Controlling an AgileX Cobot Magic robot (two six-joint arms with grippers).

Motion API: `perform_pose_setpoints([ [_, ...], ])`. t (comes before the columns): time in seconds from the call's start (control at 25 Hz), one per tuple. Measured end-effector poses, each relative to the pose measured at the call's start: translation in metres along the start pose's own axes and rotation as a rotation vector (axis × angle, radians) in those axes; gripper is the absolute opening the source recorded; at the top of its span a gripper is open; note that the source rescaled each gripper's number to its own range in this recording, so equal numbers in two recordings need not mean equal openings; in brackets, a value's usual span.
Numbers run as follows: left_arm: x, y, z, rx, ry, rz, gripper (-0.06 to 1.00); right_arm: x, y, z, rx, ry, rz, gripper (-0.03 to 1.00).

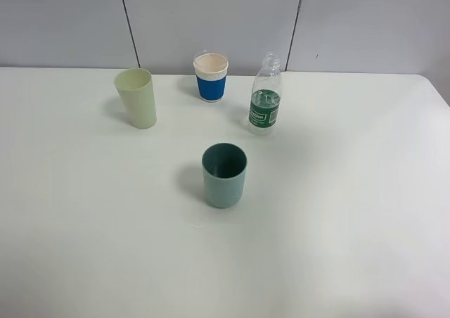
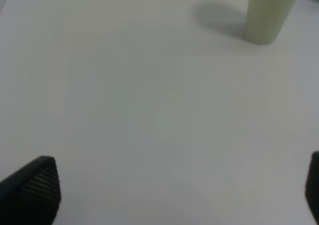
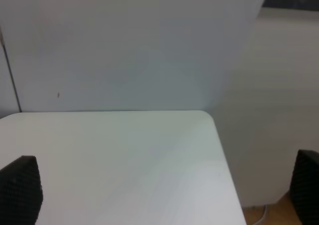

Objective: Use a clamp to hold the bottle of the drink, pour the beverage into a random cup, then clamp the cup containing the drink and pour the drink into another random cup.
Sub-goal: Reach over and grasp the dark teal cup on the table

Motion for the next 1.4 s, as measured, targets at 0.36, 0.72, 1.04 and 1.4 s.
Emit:
perform_pose_setpoints([
  [0.36,0.000,0.000,0.000,0.000,0.000,0.000,1.00,-0.027,-0.065,-0.019,-0.075,0.018,-0.033,1.00],
  [0.72,0.000,0.000,0.000,0.000,0.000,0.000,1.00,-0.083,-0.087,-0.008,-0.067,0.046,-0.054,1.00],
  [1.04,0.000,0.000,0.000,0.000,0.000,0.000,1.00,-0.110,-0.098,-0.003,-0.071,0.066,-0.068,1.00],
  [1.4,0.000,0.000,0.000,0.000,0.000,0.000,1.00,-0.147,-0.100,0.017,0.001,0.148,-0.041,1.00],
])
Point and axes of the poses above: a point on each arm's last joint axis where the gripper is mounted, y pointing out along that axis toward the gripper, z along the wrist's bending axis when the last joint is at zero, x = y × z, the point moved 9 cm from there along y, pointing out along that axis toward the gripper, and after that the axes turned 7 degrees about -y, right-handed, at the moved point
